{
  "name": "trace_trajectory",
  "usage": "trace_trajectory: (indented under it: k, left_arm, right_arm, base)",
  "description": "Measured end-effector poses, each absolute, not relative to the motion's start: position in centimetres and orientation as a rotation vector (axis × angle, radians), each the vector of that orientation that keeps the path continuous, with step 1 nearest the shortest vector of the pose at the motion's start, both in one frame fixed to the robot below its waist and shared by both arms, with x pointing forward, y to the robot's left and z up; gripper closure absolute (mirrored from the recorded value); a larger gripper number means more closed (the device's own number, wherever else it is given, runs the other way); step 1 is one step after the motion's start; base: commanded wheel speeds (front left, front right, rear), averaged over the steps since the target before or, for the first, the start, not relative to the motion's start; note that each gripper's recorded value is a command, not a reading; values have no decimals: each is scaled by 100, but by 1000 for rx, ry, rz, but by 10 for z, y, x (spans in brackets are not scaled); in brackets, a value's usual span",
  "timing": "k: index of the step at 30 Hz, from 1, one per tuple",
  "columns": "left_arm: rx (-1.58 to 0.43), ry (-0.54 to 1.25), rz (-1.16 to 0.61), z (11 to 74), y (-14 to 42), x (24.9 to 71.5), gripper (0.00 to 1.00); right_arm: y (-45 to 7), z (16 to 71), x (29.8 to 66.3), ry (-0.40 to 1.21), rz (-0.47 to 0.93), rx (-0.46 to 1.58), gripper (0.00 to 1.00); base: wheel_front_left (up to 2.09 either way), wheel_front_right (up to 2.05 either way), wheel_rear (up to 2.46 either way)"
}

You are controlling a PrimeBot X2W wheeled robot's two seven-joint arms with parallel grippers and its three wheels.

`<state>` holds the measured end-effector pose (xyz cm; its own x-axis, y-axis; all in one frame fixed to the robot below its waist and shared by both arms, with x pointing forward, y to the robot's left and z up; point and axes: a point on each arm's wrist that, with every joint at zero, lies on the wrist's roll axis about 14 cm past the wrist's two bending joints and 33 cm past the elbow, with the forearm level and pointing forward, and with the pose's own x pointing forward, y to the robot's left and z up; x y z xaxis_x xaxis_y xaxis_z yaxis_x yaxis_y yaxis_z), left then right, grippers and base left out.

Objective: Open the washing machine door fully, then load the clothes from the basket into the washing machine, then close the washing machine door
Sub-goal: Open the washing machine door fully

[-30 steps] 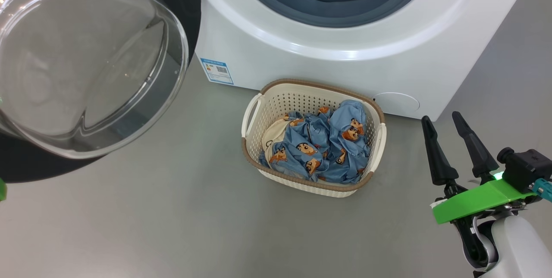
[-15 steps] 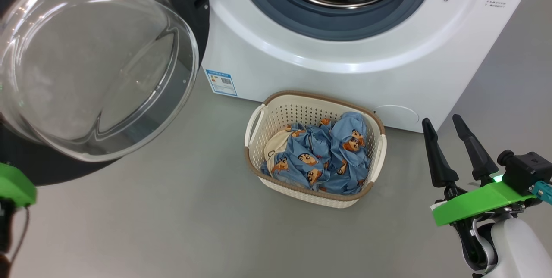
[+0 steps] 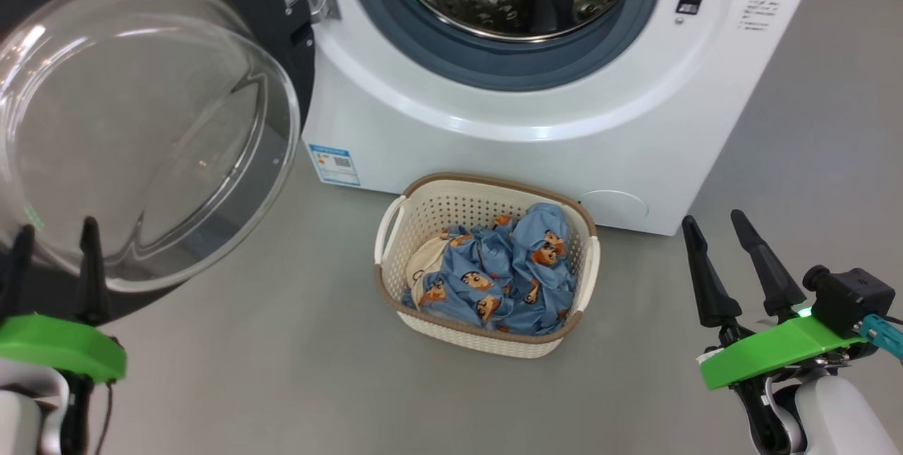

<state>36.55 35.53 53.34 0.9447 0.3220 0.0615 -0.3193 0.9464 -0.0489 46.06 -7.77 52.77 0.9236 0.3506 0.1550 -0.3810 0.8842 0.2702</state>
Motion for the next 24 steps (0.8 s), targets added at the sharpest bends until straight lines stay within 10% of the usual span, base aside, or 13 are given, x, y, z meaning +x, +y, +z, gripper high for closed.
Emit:
trace_trajectory:
  k: [24]
  left_arm:
    - [-181, -96, 43, 526, 218, 392, 0]
  right_arm:
    - [-160, 541, 420, -150, 200, 201, 0]
  base:
    - [0, 0, 0]
